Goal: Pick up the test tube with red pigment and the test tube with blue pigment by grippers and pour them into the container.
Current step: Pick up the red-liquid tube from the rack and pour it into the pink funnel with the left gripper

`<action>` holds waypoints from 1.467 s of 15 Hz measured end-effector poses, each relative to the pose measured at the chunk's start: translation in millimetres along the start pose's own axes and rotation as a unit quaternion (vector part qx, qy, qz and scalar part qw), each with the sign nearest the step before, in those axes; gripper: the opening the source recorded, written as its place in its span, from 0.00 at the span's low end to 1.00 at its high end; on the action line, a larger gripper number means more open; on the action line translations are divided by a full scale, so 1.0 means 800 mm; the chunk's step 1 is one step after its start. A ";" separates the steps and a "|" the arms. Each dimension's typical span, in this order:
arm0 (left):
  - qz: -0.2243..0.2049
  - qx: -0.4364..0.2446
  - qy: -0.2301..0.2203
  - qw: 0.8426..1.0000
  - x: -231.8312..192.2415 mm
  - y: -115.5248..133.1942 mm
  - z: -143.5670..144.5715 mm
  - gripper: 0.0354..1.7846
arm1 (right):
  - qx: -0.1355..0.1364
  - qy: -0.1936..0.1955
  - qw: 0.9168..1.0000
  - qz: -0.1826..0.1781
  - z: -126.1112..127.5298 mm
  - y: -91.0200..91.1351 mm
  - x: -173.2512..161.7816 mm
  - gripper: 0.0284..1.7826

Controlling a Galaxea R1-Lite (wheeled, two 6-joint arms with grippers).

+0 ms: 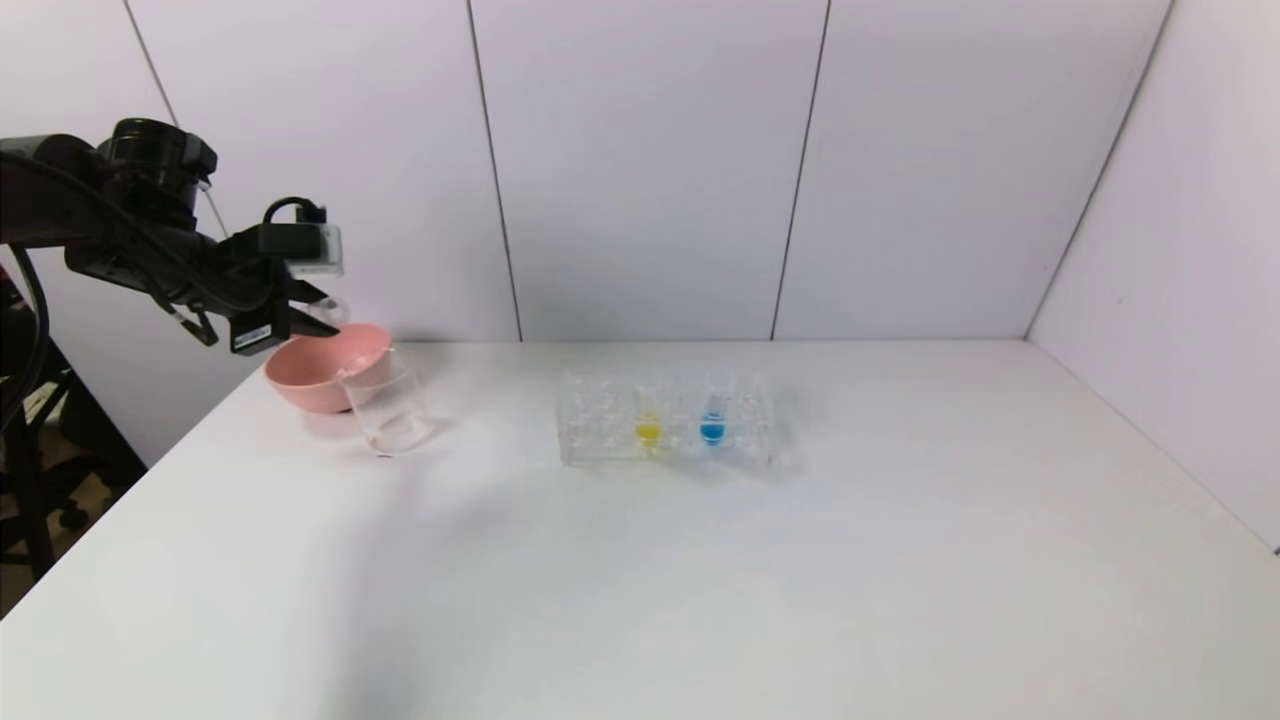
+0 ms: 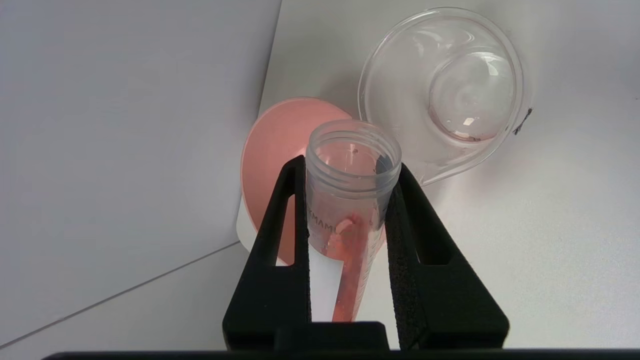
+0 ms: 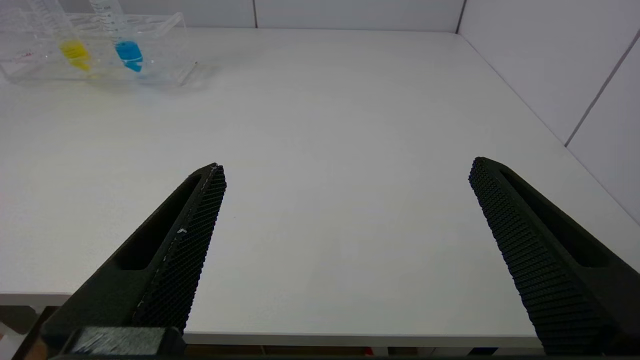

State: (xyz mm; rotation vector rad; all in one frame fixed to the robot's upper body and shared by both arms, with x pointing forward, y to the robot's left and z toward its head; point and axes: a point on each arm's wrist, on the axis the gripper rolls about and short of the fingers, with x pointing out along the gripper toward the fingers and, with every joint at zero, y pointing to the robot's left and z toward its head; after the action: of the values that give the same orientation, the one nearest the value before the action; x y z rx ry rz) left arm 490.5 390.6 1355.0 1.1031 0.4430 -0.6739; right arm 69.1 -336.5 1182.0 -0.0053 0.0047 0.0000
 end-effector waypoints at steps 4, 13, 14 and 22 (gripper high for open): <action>-0.004 -0.001 0.026 1.000 0.001 -0.002 0.001 0.24 | 0.000 0.000 1.000 0.000 0.000 0.000 0.000 1.00; -0.012 0.007 0.068 0.998 0.008 -0.008 0.012 0.24 | 0.000 0.000 1.000 0.000 0.000 0.000 0.000 1.00; -0.012 0.009 0.070 0.997 0.009 -0.008 0.014 0.24 | 0.000 0.000 1.000 0.000 0.000 0.000 0.000 1.00; -0.014 0.021 0.086 0.996 0.012 -0.011 0.021 0.24 | 0.000 0.000 1.000 0.000 0.000 0.000 0.000 1.00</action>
State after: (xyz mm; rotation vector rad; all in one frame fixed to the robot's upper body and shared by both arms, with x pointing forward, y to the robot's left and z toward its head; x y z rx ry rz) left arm 491.5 370.5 1350.0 1.2020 0.5946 -0.6178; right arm 69.1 -336.5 1182.0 -0.0053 0.0047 0.0000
